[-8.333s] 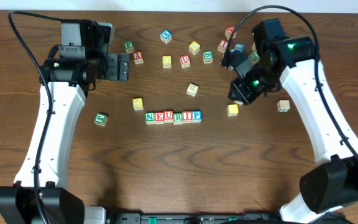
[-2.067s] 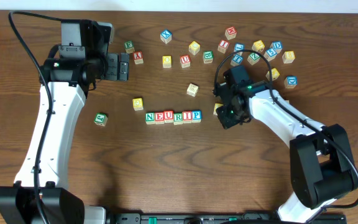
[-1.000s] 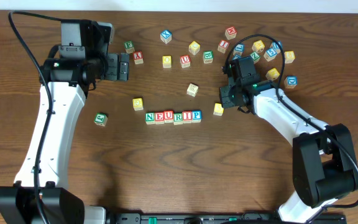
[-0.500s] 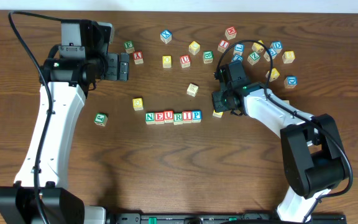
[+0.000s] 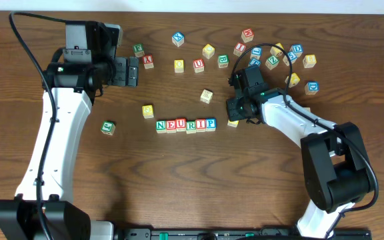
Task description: Spell out NEURIPS
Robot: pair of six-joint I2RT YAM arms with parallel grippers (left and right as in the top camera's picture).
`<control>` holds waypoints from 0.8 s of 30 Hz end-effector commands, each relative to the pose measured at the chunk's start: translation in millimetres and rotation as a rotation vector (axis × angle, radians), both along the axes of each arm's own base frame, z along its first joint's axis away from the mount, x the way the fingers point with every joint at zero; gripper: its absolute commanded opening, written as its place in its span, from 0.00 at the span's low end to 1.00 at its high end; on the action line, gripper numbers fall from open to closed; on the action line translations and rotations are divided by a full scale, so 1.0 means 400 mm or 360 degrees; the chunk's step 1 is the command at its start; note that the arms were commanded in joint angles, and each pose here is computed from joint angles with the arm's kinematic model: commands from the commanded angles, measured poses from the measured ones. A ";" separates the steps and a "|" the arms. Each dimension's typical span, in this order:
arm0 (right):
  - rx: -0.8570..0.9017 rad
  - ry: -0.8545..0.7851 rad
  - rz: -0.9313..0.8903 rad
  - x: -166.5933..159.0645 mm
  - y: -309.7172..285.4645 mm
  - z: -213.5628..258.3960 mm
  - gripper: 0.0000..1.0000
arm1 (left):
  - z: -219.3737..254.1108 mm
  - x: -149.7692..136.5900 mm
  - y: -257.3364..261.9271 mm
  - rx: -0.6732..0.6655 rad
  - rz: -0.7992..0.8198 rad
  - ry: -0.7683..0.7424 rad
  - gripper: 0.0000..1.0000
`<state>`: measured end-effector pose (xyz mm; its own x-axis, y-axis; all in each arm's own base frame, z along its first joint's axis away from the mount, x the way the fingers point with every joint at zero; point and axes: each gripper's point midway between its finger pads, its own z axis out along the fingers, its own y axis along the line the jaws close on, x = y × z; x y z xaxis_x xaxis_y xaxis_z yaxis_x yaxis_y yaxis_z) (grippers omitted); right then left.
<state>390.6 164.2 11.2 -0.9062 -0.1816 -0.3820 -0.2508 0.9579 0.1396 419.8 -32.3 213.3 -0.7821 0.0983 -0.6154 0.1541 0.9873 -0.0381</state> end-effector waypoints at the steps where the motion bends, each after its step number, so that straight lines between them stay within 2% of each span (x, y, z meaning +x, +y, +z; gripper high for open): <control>1: 0.0058 0.0019 0.0037 -0.009 0.022 0.000 0.01 | 0.030 0.009 0.000 0.0001 -0.0015 -0.0048 0.98; 24: 0.0117 0.0070 0.0181 -0.042 0.063 -0.001 0.01 | 0.030 0.009 0.000 0.0001 -0.0015 -0.0048 0.98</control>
